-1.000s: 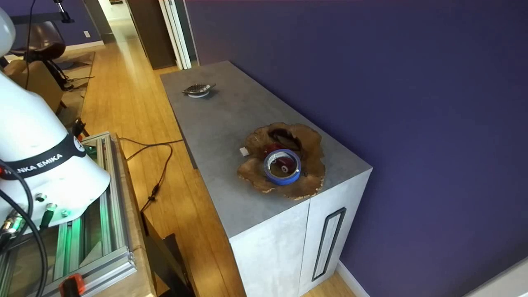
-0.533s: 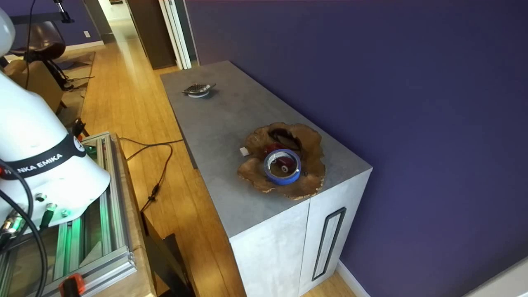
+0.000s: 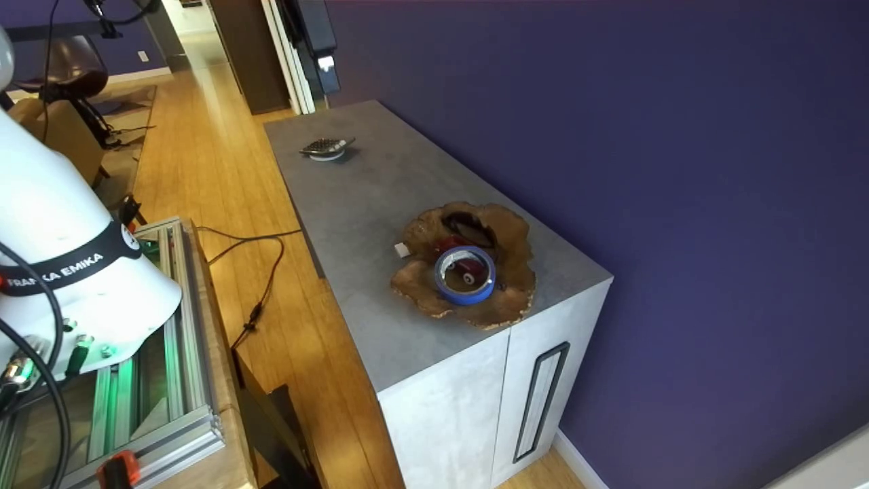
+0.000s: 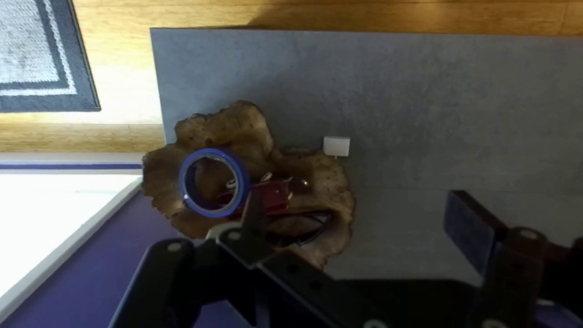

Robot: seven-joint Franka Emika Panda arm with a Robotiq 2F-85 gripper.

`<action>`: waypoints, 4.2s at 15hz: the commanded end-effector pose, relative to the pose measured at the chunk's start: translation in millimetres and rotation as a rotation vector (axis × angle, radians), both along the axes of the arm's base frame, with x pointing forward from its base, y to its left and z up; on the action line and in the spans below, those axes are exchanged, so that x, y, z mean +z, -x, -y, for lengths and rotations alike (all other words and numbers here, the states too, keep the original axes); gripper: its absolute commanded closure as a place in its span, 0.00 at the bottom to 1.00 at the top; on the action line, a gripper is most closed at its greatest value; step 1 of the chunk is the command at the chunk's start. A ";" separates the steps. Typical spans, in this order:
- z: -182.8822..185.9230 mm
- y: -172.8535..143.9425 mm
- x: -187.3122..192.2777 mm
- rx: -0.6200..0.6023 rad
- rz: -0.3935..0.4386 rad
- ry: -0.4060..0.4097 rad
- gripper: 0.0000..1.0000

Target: Pick up the blue masking tape and put it on the table next to the calculator

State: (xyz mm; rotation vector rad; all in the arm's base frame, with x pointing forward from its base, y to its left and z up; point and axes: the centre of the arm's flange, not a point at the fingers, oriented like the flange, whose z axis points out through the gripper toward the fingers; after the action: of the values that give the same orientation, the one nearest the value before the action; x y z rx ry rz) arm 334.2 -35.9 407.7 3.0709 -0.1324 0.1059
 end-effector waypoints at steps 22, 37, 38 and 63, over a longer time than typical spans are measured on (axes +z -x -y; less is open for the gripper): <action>74.3 -87.0 -264.3 -0.038 -0.025 0.188 0.00; 94.9 -101.4 -270.9 0.009 0.026 0.268 0.91; 96.8 -99.3 -266.4 0.003 0.025 0.265 0.97; -172.7 -51.4 -122.2 0.579 0.372 0.048 0.99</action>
State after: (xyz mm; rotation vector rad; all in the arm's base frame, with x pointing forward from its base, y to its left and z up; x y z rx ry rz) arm 385.6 136.8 285.5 2.8987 0.7282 0.6902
